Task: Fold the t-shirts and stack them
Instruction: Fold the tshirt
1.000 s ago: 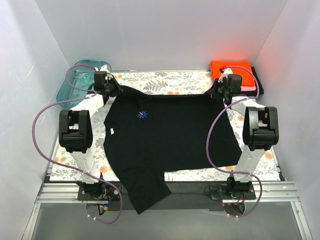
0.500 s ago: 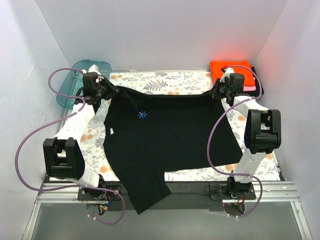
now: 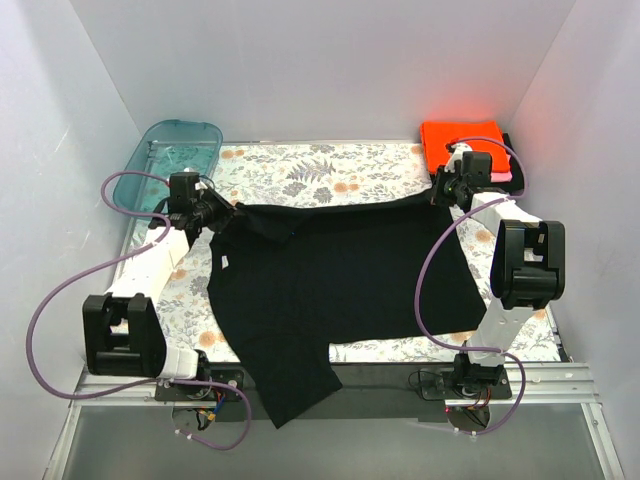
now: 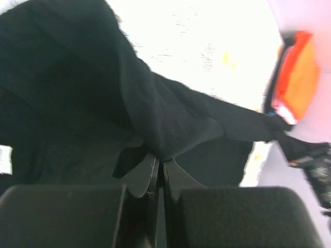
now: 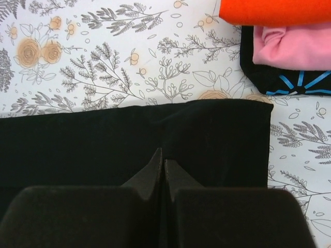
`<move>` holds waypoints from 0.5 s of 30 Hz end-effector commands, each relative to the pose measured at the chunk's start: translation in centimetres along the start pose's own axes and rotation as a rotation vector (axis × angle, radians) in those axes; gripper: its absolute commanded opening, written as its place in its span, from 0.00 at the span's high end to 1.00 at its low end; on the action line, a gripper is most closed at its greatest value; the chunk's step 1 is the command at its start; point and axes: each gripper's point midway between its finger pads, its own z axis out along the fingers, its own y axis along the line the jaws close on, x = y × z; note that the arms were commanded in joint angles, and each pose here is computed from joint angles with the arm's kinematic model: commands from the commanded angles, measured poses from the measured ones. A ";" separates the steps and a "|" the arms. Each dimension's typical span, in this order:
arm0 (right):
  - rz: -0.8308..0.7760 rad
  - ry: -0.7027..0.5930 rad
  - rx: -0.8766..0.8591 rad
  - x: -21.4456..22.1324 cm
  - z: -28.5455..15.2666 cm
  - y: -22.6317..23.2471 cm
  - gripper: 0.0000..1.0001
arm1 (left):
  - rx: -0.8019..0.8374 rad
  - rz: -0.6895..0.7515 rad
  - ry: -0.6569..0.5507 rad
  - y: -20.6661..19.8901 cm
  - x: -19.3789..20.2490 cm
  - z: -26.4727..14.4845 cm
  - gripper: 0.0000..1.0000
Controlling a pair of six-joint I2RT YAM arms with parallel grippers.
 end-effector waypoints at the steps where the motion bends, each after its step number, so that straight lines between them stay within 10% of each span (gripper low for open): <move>1: -0.045 -0.051 0.042 -2.8 -1.8 -0.4 0.99 | 0.063 -0.047 -0.021 -2.2 -0.4 -2.8 1.00; 15: -0.038 0.001 0.096 -0.3 -1.6 -1.7 0.99 | 0.036 -0.216 0.087 2.2 5.8 -4.2 1.00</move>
